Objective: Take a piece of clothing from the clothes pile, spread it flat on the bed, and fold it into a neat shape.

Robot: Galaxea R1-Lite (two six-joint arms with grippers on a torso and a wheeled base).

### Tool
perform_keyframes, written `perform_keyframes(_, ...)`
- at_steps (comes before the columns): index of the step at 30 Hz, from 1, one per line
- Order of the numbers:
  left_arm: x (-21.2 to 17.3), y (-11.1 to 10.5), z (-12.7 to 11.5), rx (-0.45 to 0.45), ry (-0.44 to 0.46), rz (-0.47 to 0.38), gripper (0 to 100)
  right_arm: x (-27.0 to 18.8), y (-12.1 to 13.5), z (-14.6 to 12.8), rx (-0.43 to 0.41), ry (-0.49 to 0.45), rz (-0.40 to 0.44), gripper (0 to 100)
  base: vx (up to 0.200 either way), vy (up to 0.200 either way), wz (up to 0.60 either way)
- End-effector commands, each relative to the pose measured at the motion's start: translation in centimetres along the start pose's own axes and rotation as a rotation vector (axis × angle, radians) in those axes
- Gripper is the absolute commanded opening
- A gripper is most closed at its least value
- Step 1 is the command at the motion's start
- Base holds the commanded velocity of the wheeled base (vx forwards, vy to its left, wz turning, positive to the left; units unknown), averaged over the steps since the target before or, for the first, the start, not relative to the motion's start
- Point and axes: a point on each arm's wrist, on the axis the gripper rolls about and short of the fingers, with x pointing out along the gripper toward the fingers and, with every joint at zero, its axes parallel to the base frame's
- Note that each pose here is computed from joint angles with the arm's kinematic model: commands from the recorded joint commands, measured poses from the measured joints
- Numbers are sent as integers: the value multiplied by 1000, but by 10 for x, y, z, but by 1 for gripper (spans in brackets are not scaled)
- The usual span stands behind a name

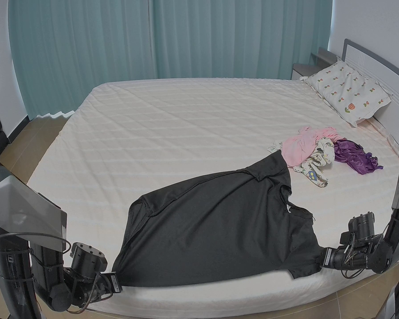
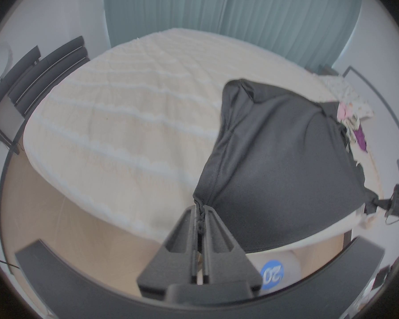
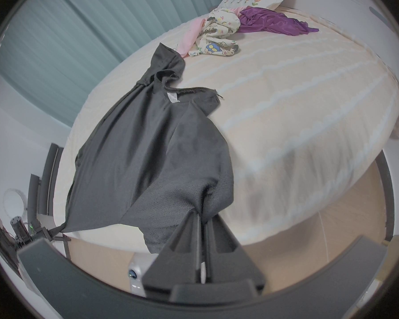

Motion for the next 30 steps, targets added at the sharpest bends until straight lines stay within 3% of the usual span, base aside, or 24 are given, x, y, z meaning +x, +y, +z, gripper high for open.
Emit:
perform_keyframes(1,-8,-6,-16,86,79,-4,0,-6,-16,-13,-6,61,-55,0,0,0,0)
perform_keyframes(5,-11,-8,-26,132,133,9,0,-10,-23,-20,-30,92,-76,0,0,0,0)
perform_keyframes(15,-11,-7,-31,158,166,28,0,-5,-29,-32,-59,160,-108,0,0,0,0)
perform_keyframes(16,-11,-7,-31,159,166,26,100,-5,-29,-31,-61,158,-107,100,0,0,0)
perform_keyframes(21,-10,-8,-27,135,139,13,100,-4,-27,-27,-60,126,-97,100,0,0,0)
perform_keyframes(24,-10,-4,-19,91,101,13,100,-6,-25,-17,-55,44,-75,100,0,0,0)
perform_keyframes(25,-12,-4,-8,46,39,-10,100,-8,-28,-8,-41,-27,-66,100,0,0,0)
perform_keyframes(28,-14,-2,9,-18,-45,-49,100,-5,-29,1,-31,-77,-54,100,0,0,0)
perform_keyframes(30,-6,0,33,-95,-135,-80,100,1,-31,11,10,-112,-50,100,0,0,0)
